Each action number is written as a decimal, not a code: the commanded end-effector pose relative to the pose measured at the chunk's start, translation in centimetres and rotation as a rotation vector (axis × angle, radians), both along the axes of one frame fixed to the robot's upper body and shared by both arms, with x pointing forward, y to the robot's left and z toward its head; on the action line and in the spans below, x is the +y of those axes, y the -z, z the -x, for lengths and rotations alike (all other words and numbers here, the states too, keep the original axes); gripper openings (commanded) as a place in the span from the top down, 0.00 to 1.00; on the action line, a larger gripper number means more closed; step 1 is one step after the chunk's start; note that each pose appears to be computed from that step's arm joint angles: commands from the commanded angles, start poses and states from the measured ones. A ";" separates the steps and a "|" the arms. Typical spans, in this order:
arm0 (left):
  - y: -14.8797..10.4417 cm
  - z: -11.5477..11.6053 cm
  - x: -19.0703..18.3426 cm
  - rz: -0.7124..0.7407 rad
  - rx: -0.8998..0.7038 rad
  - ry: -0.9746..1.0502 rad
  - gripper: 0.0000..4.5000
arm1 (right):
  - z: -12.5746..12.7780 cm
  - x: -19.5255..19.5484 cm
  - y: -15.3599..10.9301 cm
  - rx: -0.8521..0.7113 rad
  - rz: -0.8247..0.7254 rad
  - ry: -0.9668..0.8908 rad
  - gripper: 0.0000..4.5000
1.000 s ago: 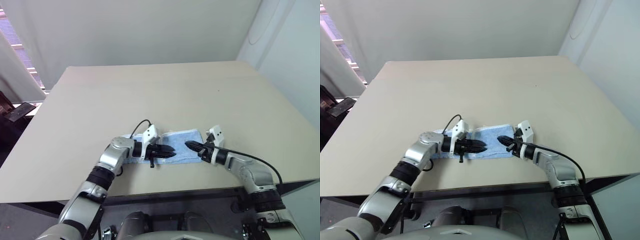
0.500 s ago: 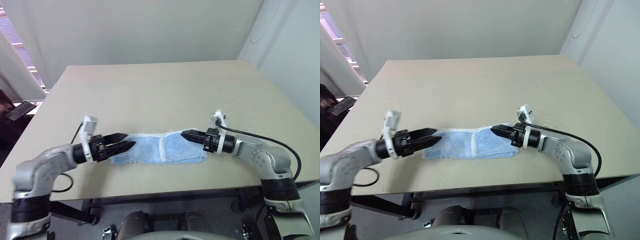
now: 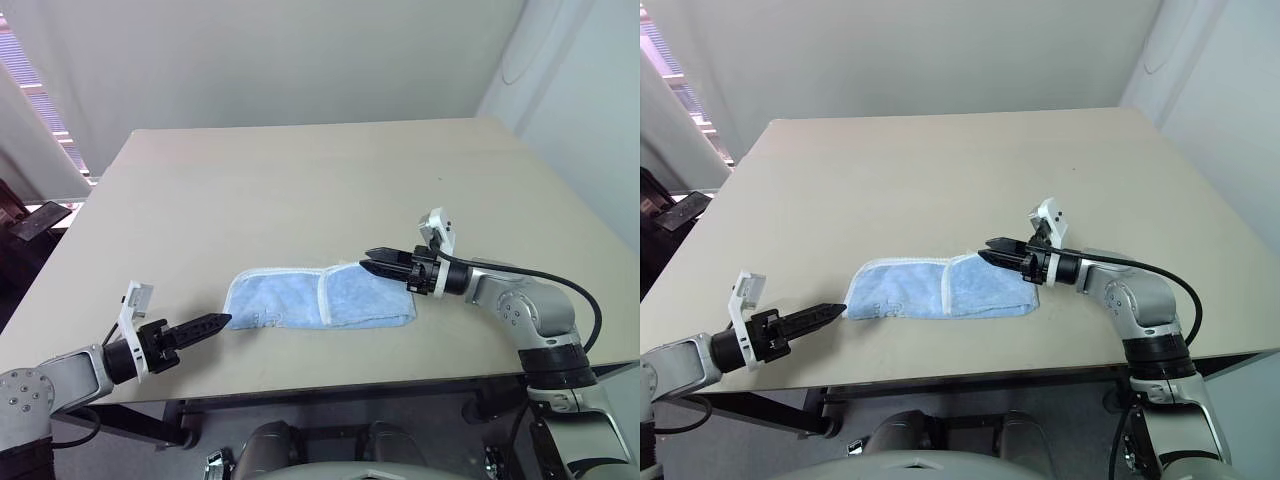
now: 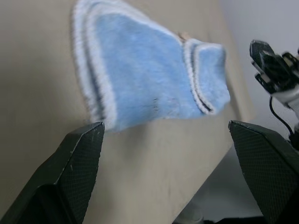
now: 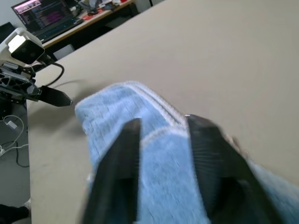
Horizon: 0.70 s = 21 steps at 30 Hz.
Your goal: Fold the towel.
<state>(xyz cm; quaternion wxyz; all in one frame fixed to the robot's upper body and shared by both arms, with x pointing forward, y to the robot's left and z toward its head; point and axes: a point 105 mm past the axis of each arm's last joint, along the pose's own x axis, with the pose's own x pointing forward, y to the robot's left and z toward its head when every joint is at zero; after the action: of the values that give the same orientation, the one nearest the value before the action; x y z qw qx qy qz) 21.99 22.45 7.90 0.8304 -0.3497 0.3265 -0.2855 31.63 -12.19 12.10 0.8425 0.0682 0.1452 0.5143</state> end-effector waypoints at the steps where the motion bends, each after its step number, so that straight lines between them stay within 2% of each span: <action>1: 0.2 0.5 0.1 0.007 0.021 -0.011 0.00 | 0.2 -0.7 -1.5 -0.057 -0.014 -0.002 0.36; 5: 1.2 -0.1 0.4 0.025 0.064 -0.071 0.00 | -0.2 -1.1 -1.2 -0.035 -0.005 0.052 0.03; 6: 1.8 -0.5 0.6 0.022 0.085 -0.107 0.00 | -0.3 -1.2 -1.1 -0.024 -0.007 0.063 0.01; 8: 2.5 -1.0 0.7 0.042 0.119 -0.150 0.00 | -0.3 -1.4 -1.1 -0.014 -0.012 0.080 0.01; 12: 2.1 -2.0 -0.1 0.132 0.129 -0.162 0.00 | -0.9 -2.0 -1.1 -0.024 -0.005 0.146 0.01; 18: 3.4 -2.5 -2.8 0.126 0.220 -0.086 0.00 | -1.4 -2.4 -0.8 -0.027 0.018 0.199 0.01; 21: 3.8 -3.1 -3.2 0.149 0.240 -0.113 0.00 | -1.5 -2.6 -0.9 -0.024 0.004 0.218 0.01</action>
<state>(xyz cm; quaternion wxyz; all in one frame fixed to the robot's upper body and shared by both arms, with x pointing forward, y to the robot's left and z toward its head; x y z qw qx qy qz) 25.61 20.55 5.69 0.7931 -0.4529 0.3432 -0.2196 32.78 -14.74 11.41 0.8900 0.0789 0.1589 0.4200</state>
